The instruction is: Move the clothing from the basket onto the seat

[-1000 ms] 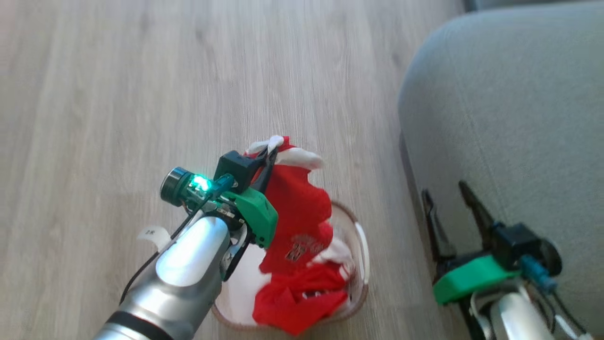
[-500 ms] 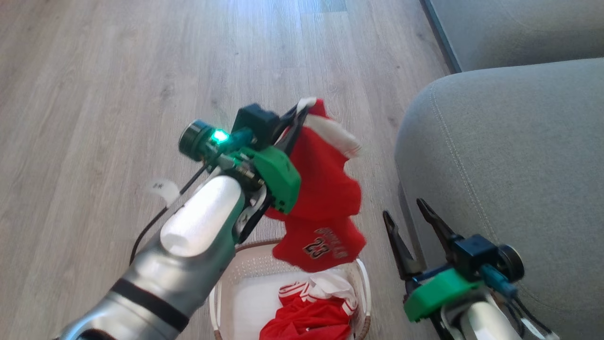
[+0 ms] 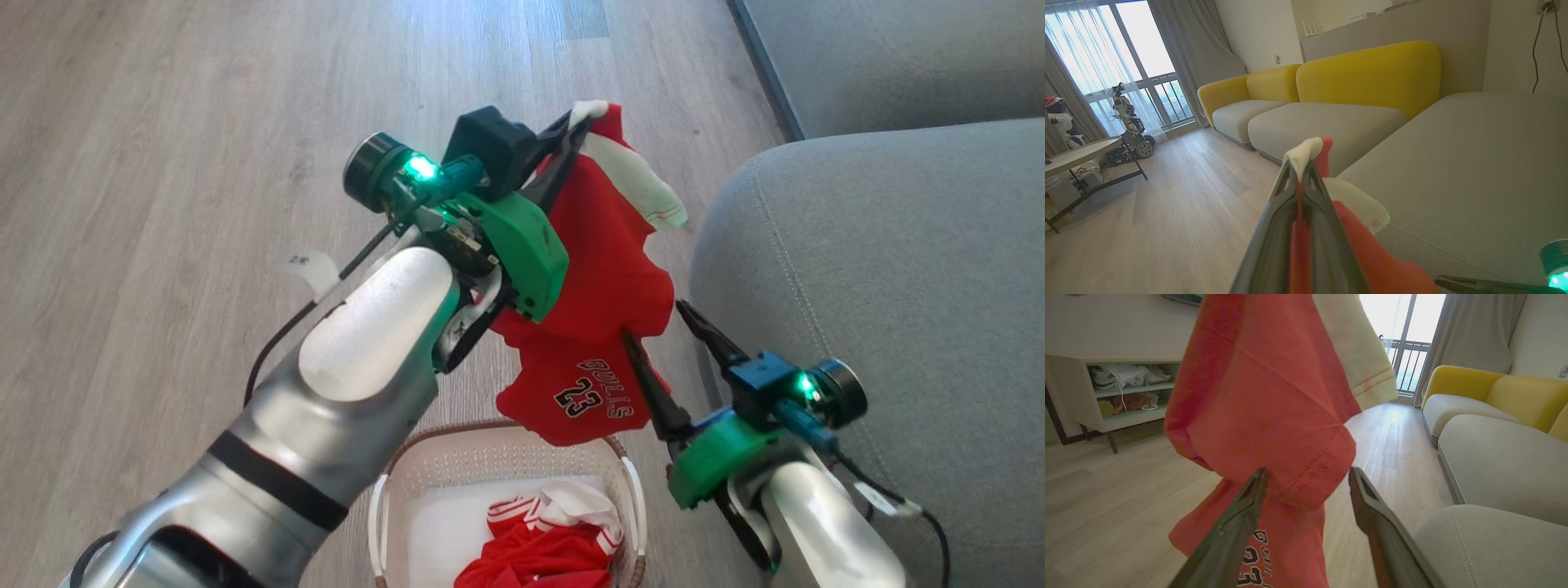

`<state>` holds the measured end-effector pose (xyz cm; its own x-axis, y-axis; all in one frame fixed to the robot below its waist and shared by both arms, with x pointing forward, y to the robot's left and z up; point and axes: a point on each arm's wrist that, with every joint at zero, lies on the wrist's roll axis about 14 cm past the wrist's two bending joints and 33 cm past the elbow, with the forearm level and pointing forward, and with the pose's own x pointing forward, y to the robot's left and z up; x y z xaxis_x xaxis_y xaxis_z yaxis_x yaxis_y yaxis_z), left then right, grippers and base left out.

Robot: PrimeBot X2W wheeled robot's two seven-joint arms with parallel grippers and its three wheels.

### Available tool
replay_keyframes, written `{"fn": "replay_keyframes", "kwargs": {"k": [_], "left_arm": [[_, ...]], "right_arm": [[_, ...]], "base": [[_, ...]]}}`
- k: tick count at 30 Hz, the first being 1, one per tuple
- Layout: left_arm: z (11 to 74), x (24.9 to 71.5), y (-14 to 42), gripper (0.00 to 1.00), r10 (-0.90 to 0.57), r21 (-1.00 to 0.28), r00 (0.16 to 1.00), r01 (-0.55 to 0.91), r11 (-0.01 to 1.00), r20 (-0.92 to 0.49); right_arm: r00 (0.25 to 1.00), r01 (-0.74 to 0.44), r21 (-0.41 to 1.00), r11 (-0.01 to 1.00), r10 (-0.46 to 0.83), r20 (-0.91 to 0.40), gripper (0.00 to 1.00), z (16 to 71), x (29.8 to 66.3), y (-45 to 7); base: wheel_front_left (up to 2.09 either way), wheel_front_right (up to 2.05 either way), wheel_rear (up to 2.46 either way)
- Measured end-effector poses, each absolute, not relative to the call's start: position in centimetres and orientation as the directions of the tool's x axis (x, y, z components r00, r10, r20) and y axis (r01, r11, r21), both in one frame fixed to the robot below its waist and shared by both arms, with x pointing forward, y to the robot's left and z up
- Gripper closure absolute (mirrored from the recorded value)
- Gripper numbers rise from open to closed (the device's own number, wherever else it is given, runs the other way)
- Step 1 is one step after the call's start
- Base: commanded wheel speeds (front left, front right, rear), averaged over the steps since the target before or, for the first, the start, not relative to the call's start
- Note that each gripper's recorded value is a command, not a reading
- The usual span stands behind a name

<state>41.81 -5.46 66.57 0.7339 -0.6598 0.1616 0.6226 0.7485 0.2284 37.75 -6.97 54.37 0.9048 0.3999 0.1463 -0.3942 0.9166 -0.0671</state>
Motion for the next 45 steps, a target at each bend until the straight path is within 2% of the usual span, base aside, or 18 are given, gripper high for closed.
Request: {"fn": "replay_keyframes", "kwargs": {"k": [13,14,15,16,17,18,24,25,26,27,28,29,37,45], "left_arm": [[66.9,40.2,-5.6,1.0,-0.678,0.231,0.715,0.64,0.733,0.17],[66.9,40.1,-5.5,1.0,-0.678,0.231,0.715,0.64,0.733,0.171],[66.8,40.0,-5.5,1.0,-0.679,0.234,0.714,0.64,0.732,0.172],[66.8,39.9,-5.5,1.0,-0.68,0.237,0.713,0.64,0.731,0.17],[66.8,39.9,-5.4,1.0,-0.68,0.232,0.714,0.641,0.731,0.17],[66.8,39.8,-5.3,1.0,-0.678,0.23,0.715,0.64,0.733,0.171],[66.3,40.1,-4.9,1.0,-0.661,0.212,0.733,0.629,0.748,0.159],[66.1,40.2,-4.8,0.96,-0.659,0.204,0.736,0.629,0.75,0.153],[65.7,40.3,-4.7,0.69,-0.654,0.194,0.742,0.627,0.755,0.147],[65.3,40.4,-4.5,0.51,-0.649,0.186,0.747,0.624,0.759,0.142],[64.7,40.6,-4.3,0.19,-0.645,0.18,0.753,0.621,0.763,0.133],[64.3,40.6,-4.3,0.0,-0.643,0.171,0.755,0.622,0.764,0.128],[64.2,41.2,-4.9,0.0,-0.632,0.12,0.75,0.622,0.774,0.192],[59.7,40.5,-7.2,0.0,-0.669,0.038,0.733,0.67,0.741,0.123]], "right_arm": [[0.852,-0.509,-0.115,0.853,0.519,0.073,0.0,53.8,39.4,-3.1],[0.849,-0.514,-0.112,0.85,0.523,0.073,0.13,53.9,39.5,-2.8],[0.846,-0.52,-0.109,0.847,0.528,0.071,0.45,53.9,39.6,-2.6],[0.842,-0.527,-0.104,0.844,0.535,0.068,0.63,53.9,39.6,-2.4],[0.839,-0.533,-0.1,0.84,0.54,0.066,0.91,53.9,39.6,-2.2],[0.836,-0.537,-0.098,0.838,0.544,0.067,1.0,53.9,39.6,-2.0],[0.837,-0.537,-0.078,0.84,0.542,0.079,1.0,54.4,39.7,-1.9],[0.841,-0.53,-0.075,0.845,0.535,0.083,1.0,54.5,39.8,-2.2],[0.846,-0.522,-0.071,0.85,0.527,0.088,1.0,54.6,39.9,-2.5],[0.851,-0.513,-0.064,0.856,0.517,0.093,1.0,54.8,40.0,-2.8],[0.857,-0.503,-0.057,0.863,0.506,0.099,1.0,54.9,40.1,-3.2],[0.864,-0.49,-0.052,0.87,0.492,0.103,1.0,55.0,40.3,-3.6],[0.914,-0.36,-0.084,0.929,0.369,0.17,1.0,57.4,41.6,-8.5],[0.953,-0.182,-0.136,0.974,0.208,0.22,1.0,59.3,41.6,-16.3]], "base": [[0.0,0.0,0.0],[0.0,0.0,0.0],[0.0,0.0,0.0],[0.0,0.0,0.0],[0.0,0.0,0.0],[0.0,0.0,0.0],[0.0,0.0,0.0],[0.0,0.0,0.0],[0.0,0.0,0.0],[0.0,0.0,0.0],[0.0,0.0,0.0],[0.0,0.0,0.0],[0.0,0.0,0.0],[0.0,0.0,0.0]]}}
